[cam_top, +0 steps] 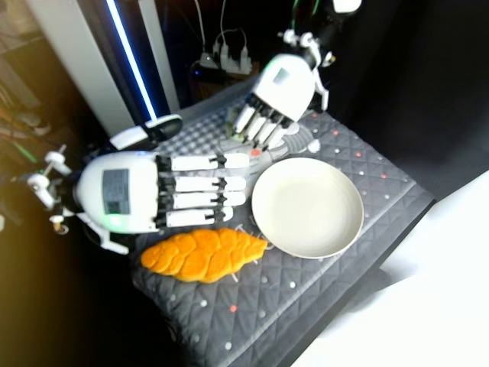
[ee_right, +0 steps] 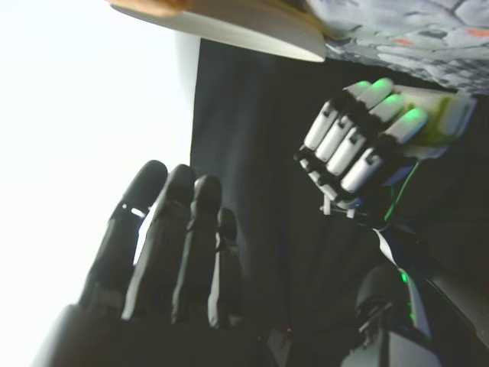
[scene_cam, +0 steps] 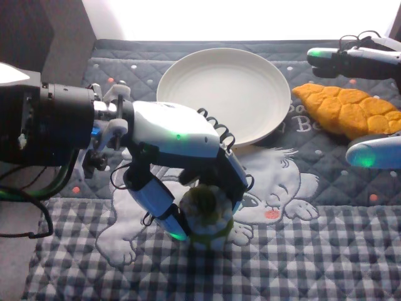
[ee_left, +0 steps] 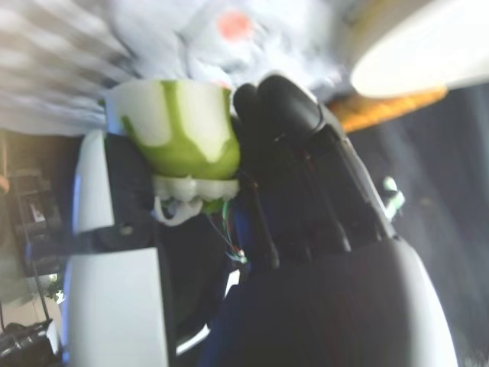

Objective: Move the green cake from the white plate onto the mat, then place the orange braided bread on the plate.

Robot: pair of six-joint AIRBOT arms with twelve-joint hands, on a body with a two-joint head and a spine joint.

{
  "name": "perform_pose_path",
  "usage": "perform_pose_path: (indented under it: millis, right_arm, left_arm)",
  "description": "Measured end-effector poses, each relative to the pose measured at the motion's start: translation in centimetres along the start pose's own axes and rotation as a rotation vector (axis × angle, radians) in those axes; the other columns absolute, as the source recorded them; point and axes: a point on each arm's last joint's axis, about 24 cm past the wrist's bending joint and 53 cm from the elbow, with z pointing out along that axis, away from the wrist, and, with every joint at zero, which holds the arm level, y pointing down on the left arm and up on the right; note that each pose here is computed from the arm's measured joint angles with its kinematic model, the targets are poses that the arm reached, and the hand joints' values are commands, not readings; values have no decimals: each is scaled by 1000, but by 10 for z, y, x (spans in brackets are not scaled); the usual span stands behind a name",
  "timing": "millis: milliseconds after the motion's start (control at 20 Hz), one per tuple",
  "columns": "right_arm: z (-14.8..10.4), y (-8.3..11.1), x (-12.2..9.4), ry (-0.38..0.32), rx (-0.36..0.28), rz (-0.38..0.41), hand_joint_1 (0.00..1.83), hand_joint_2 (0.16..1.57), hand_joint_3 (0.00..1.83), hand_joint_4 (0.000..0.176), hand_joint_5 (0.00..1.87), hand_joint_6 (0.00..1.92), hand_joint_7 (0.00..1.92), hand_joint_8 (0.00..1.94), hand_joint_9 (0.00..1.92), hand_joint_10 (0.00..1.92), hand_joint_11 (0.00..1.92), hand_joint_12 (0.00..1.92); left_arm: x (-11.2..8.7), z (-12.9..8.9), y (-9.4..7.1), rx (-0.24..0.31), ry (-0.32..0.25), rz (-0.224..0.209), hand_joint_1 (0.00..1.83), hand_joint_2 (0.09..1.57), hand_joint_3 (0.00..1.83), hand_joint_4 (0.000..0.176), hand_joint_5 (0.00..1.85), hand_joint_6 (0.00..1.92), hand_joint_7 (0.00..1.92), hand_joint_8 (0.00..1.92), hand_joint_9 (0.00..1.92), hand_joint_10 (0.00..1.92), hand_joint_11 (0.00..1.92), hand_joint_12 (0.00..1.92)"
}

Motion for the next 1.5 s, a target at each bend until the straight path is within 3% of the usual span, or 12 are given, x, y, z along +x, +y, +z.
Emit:
perform_pose_path:
  millis: [200,300,450,550,700,800,900,1150,1200,1300,1400,1500]
  right_arm:
    - [0,1,2,5,-2,0,481,824,0,86,303,0,502,2,455,0,0,1225]
    - [0,1,2,5,-2,2,499,816,0,92,322,8,501,1,459,2,8,1237]
    - [0,0,2,5,-1,1,476,815,0,104,269,0,480,0,443,0,1,1241]
    - [0,1,2,5,-2,2,486,774,0,131,257,0,490,5,442,0,0,1237]
    - [0,1,2,5,-2,3,597,734,0,120,242,1,469,0,420,0,0,1119]
    - [0,1,2,5,-1,3,712,781,3,12,313,19,503,6,518,28,88,1089]
    - [0,-2,3,8,8,3,862,798,8,0,355,28,456,0,504,15,77,1058]
    - [0,-14,4,11,60,5,735,768,1,82,197,0,423,4,424,6,66,1057]
    - [-1,-17,3,13,72,3,718,753,0,75,179,1,426,1,430,3,72,1019]
    - [-2,-26,1,15,107,-7,760,750,0,83,173,1,415,0,430,2,64,1006]
    - [-3,-34,-3,13,136,-13,759,739,0,77,148,0,403,0,412,1,53,948]
    - [-4,-40,-4,15,163,-17,764,739,1,96,152,2,404,0,399,0,29,917]
  left_arm:
    - [0,0,0,-2,-1,-2,1161,1213,7,23,814,1287,764,1276,854,477,753,1246]
    - [0,1,0,-1,-1,-4,1157,1098,0,1,699,241,647,219,710,214,352,1176]
    - [1,1,-1,-2,0,-3,698,1196,12,162,413,2,337,1,367,5,24,1124]
    - [-2,-2,0,-7,-12,-16,333,1227,1,175,181,0,136,0,98,0,0,783]
    - [-14,-12,1,-1,-57,-67,451,1100,0,148,155,1,76,0,25,3,0,391]
    - [-23,-22,3,-3,-92,-88,392,1237,15,110,295,20,131,3,107,10,0,762]
    - [-32,-32,5,-5,-135,-92,493,1191,0,0,294,3,266,19,244,30,0,744]
    - [-61,-70,5,-26,-284,-91,195,1259,16,0,261,1,141,0,76,0,0,57]
    - [-63,-78,7,-38,-300,-83,567,1205,0,0,473,29,353,19,261,19,128,76]
    - [-73,-97,15,-67,-366,-90,24,1249,0,19,223,1,307,1,310,3,18,725]
    - [-78,-110,19,-90,-400,-96,508,1106,0,0,374,26,216,0,153,0,0,442]
    - [-88,-124,15,-92,-445,-88,518,907,0,68,400,3,273,5,189,5,0,346]
